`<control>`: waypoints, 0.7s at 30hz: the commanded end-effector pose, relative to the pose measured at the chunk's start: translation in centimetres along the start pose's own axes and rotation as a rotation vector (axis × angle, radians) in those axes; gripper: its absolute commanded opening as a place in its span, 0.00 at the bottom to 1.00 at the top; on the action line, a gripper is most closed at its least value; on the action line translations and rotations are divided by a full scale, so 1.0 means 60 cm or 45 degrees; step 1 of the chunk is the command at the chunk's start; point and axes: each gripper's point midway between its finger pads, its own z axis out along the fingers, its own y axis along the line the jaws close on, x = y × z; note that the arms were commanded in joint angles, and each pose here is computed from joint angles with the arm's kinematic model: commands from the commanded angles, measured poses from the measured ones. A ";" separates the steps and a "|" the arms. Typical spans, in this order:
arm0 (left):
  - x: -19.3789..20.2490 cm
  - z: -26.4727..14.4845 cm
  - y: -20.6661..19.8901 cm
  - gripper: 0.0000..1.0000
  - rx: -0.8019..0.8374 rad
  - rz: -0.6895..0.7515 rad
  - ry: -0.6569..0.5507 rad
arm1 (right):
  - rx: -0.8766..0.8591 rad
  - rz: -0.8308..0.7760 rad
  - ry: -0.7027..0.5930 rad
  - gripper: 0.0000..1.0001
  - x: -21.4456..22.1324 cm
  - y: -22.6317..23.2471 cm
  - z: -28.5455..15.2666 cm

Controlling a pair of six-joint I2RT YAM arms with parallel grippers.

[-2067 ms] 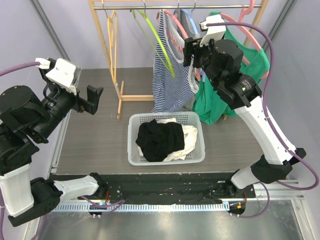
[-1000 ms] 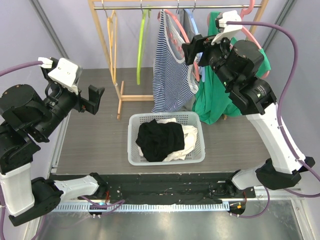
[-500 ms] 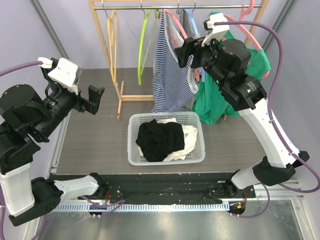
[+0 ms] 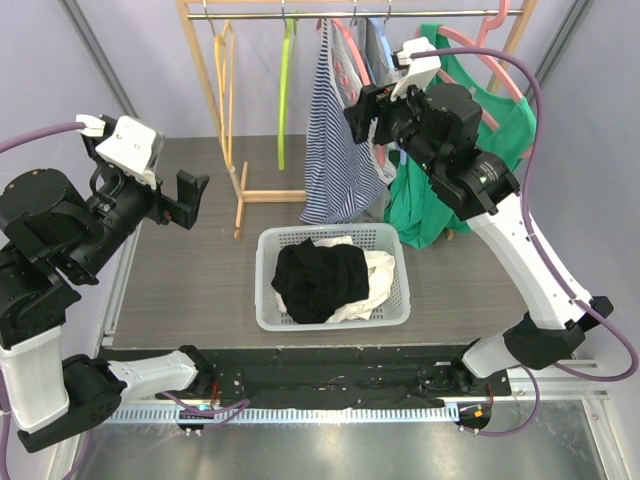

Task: Remove the tank top from the hanger
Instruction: Pick up the hanger from the clothesline.

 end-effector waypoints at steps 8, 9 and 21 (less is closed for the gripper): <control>-0.010 -0.008 0.004 0.97 -0.004 -0.018 -0.034 | 0.071 -0.036 0.061 0.65 0.037 -0.019 0.012; -0.011 -0.009 0.005 0.96 -0.006 -0.020 -0.037 | 0.073 -0.036 0.057 0.63 0.036 -0.018 0.013; -0.005 -0.008 0.003 0.96 -0.003 -0.016 -0.025 | 0.156 -0.108 0.023 0.01 0.017 -0.035 0.042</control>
